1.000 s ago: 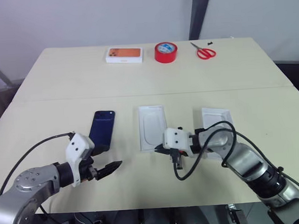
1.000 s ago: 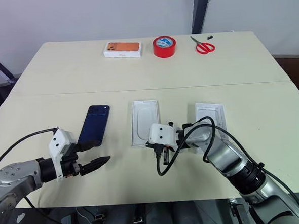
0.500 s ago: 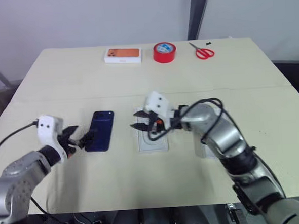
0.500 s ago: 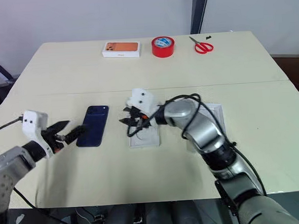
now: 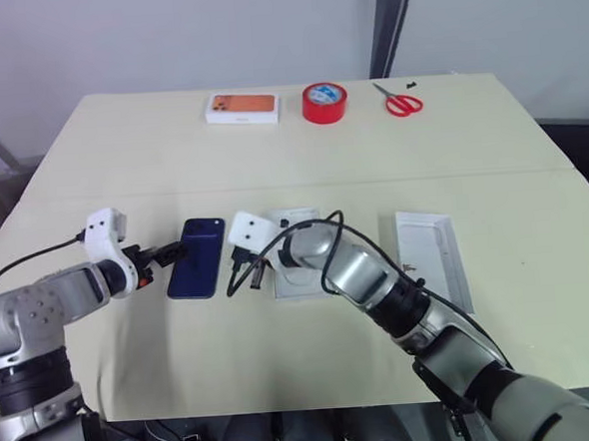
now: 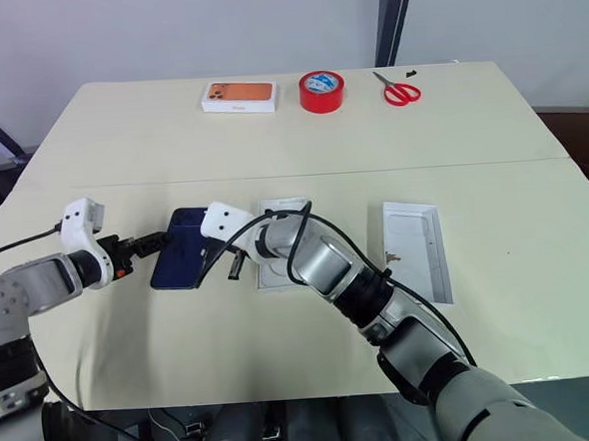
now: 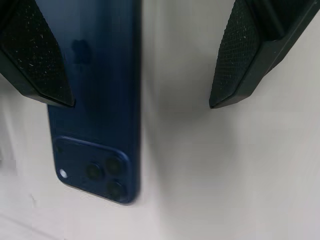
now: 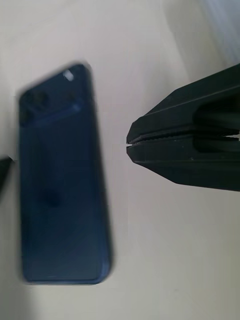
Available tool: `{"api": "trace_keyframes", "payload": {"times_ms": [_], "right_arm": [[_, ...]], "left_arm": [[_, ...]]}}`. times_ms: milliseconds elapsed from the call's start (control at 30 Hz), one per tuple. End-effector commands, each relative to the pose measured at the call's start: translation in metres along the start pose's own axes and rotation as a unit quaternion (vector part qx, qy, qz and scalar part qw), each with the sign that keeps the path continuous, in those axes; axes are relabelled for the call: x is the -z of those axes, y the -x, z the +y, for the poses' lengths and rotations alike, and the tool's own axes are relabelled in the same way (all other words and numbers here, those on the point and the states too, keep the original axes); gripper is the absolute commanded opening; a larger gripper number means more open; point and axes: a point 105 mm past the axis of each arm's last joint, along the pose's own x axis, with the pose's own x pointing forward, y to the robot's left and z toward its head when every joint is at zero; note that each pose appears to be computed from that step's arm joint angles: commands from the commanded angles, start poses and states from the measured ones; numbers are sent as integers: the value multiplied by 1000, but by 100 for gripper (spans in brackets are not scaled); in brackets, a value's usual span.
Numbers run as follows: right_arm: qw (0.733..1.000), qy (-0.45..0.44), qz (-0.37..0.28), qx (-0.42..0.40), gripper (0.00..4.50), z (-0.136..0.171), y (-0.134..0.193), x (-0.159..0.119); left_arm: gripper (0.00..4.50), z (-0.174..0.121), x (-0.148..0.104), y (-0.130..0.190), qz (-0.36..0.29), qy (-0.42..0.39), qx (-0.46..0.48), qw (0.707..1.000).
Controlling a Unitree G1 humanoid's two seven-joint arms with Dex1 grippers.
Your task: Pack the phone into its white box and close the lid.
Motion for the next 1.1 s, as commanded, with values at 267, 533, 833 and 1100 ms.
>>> {"api": "trace_keyframes", "payload": {"times_ms": [267,533,833,1100], "right_arm": [[999,36,-10,-13,6,4,-3,-14],[999,36,-6,-12,6,1,3,-10],[999,34,-4,-12,6,2,4,-8],[999,33,-4,-12,6,4,3,-7]], "left_arm": [[450,-54,39,-14,93,15,112,989],[450,-71,49,-18,86,58,153,983],[450,-73,34,-20,44,134,182,973],[450,-76,30,-16,41,147,192,969]]}}
